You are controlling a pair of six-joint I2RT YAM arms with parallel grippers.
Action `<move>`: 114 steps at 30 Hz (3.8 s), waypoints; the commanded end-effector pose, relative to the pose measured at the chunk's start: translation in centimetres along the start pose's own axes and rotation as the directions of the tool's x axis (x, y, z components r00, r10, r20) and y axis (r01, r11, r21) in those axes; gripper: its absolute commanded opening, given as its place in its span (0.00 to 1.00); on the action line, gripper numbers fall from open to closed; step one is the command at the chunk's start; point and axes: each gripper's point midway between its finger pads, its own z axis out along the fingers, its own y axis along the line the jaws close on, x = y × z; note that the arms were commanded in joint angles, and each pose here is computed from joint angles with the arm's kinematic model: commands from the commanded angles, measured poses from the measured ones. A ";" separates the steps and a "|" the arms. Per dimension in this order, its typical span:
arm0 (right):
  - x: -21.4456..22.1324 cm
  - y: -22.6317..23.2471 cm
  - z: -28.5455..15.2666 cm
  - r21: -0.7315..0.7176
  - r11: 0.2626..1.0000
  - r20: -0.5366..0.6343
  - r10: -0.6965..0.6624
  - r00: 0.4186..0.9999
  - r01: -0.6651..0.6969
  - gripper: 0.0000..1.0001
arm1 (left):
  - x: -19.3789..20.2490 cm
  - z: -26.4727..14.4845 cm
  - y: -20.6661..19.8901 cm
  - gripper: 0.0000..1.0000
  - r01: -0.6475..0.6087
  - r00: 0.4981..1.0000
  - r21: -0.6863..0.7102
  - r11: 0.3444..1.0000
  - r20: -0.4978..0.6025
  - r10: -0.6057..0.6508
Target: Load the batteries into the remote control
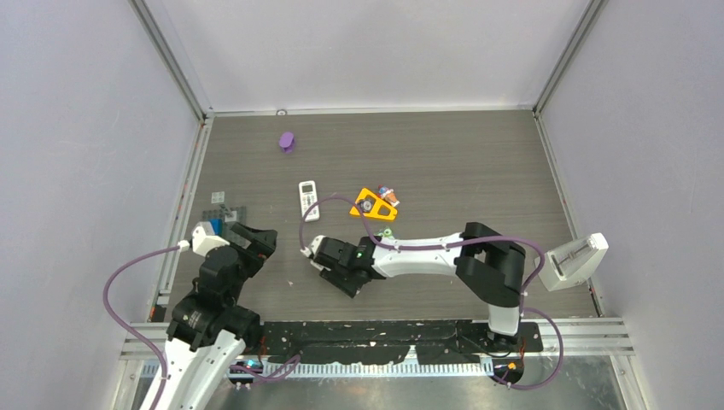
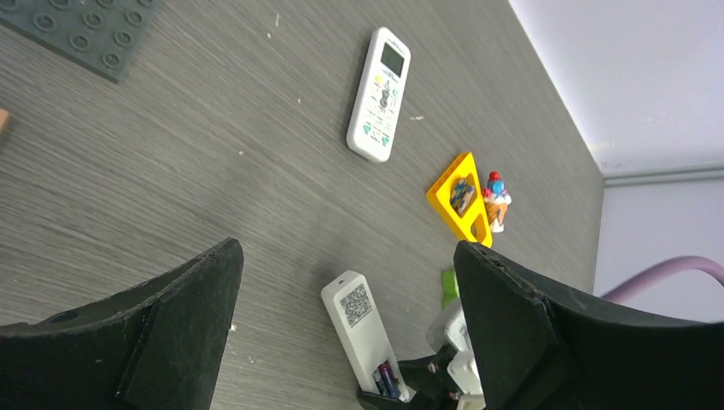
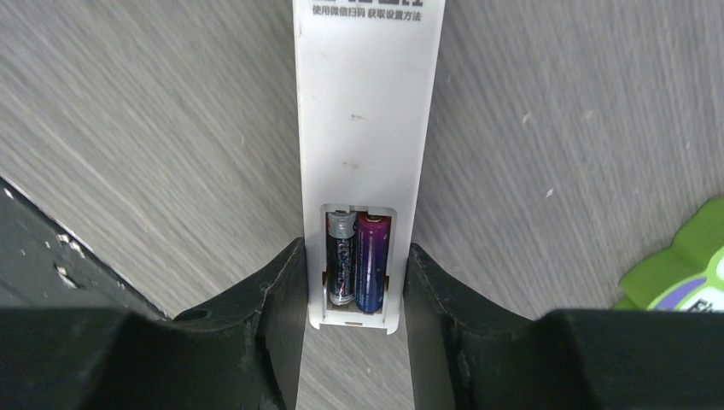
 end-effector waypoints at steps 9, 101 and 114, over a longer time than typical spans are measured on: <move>-1.3 -0.9 -0.1 0.029 0.998 -0.048 0.064 0.997 -0.063 0.55 | -3.8 -1.1 -1.5 0.95 -0.023 0.990 0.025 0.999 0.137 0.019; 7.6 -12.1 -8.3 0.109 0.895 0.128 0.420 0.899 -0.433 0.23 | 9.0 1.9 -11.4 0.92 -0.054 0.876 0.594 0.802 -0.358 0.324; 3.2 -1.5 -8.8 -0.074 0.989 0.085 0.131 0.988 -0.125 0.25 | 8.8 4.2 -4.6 0.86 -0.093 0.914 0.273 0.957 -0.358 0.191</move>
